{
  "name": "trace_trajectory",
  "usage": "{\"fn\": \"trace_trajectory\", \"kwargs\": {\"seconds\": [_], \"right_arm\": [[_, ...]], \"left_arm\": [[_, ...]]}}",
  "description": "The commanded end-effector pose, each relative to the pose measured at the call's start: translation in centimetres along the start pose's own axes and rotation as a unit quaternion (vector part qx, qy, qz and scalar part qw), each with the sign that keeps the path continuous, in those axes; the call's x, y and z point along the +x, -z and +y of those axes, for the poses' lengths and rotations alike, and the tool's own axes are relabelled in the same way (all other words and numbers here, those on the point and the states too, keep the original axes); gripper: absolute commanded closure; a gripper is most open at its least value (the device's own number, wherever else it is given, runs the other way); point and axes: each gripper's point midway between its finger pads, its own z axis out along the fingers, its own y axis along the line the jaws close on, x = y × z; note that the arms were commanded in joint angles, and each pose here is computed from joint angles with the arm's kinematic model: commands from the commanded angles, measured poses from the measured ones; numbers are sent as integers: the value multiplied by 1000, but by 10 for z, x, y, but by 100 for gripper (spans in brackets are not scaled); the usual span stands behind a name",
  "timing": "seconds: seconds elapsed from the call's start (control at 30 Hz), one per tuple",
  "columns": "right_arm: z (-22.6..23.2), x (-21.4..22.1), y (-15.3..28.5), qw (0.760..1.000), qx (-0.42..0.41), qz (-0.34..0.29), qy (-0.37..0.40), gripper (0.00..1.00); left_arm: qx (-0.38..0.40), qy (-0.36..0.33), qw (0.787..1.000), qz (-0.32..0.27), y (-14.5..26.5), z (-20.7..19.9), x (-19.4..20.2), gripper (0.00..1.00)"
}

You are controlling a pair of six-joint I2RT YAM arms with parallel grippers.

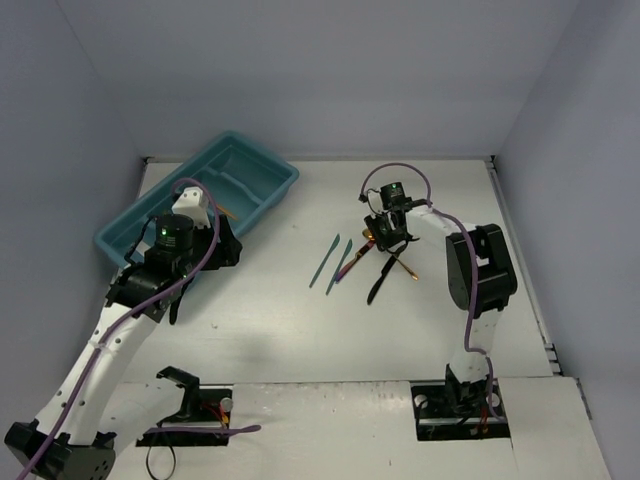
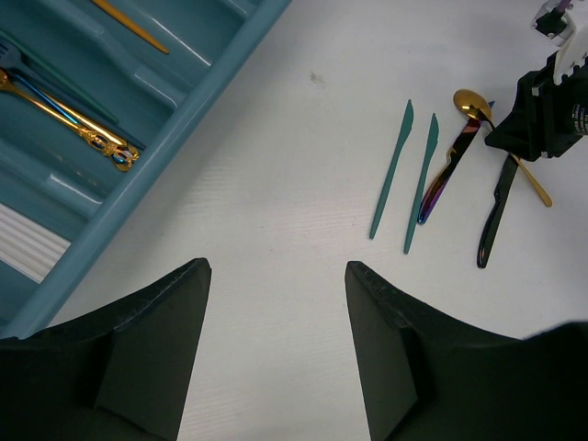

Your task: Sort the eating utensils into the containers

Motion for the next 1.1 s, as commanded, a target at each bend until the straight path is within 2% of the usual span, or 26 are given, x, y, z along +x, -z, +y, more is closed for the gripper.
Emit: {"fn": "trace_trajectory", "kwargs": {"seconds": [0.0,0.1,0.3,0.5,0.67,0.83,1.07], "right_arm": [[8,13,-18,999,-22,25,4,86],[11,17,-21,999,-20,31,1,99],[12,-2,-3,1000,3,5,-4,100],[11,-47,58,994,40,-79,-57,100],[32,-92,137,973,10,-188,-136,100],[64,-114,185,952,-35,-245,-178,100],[108,-129,233,925,-94,-296,-217,100]], "left_arm": [[14,-1,1000,-24,5,-7,-13,43],[21,3,1000,-21,5,-10,-12,43],[46,13,999,1,0,-24,-2,43],[71,16,997,5,1,-50,0,43],[129,24,991,-6,0,-103,-6,43],[193,12,981,-11,-12,-171,-3,43],[235,-7,972,0,-39,-234,7,42]]}}
